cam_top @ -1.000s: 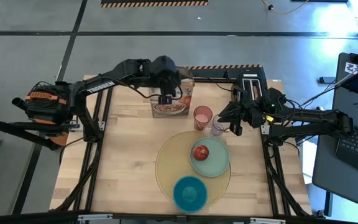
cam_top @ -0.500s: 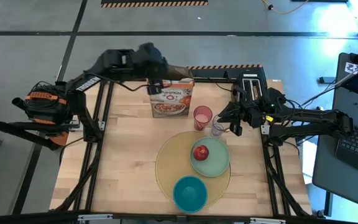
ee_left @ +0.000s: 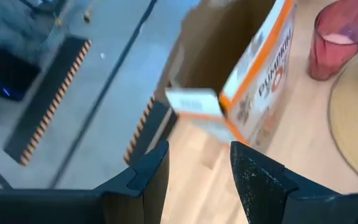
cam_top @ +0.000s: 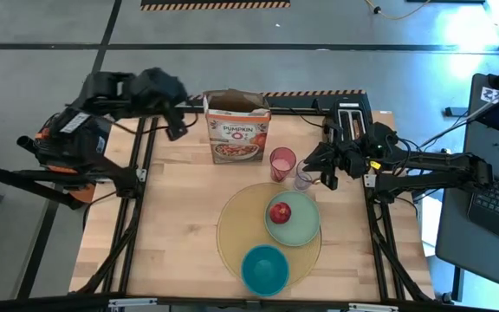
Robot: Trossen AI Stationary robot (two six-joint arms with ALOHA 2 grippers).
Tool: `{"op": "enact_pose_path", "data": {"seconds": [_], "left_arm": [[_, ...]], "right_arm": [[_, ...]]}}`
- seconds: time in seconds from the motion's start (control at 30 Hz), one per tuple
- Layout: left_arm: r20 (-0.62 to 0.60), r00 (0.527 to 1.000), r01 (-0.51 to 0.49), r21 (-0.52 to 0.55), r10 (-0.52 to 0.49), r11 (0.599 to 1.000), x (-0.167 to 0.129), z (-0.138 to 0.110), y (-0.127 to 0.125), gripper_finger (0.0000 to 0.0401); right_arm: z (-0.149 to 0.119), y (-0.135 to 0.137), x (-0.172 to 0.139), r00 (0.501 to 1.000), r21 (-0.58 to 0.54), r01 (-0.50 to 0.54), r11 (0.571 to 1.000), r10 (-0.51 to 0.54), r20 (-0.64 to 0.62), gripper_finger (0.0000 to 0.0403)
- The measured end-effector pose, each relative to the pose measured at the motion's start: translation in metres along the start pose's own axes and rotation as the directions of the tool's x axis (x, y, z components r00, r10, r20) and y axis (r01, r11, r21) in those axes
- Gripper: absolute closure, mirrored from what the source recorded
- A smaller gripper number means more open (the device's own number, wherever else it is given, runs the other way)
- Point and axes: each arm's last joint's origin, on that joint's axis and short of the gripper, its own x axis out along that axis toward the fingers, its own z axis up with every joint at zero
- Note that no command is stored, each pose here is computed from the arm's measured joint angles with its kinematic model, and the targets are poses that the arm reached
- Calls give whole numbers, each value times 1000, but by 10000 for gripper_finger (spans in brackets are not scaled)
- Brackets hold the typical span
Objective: Arrange a breakfast setting
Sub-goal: Move the cereal box to the center
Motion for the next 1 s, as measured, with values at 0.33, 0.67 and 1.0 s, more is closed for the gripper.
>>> {"op": "enact_pose_path", "data": {"seconds": [0.33,0.67,1.0], "left_arm": [[-65,998,-4,-82,-1,997,38,-80,-17,238],[107,994,25,-82,-16,996,105,-151,-49,239],[115,993,-21,-104,32,994,148,-190,-67,239]], "right_arm": [[0,0,0,1000,-2,3,1000,-3,3,346],[1,0,0,1000,-4,4,1000,-4,4,346],[0,-1,0,1000,-4,6,1000,-6,3,346]]}}
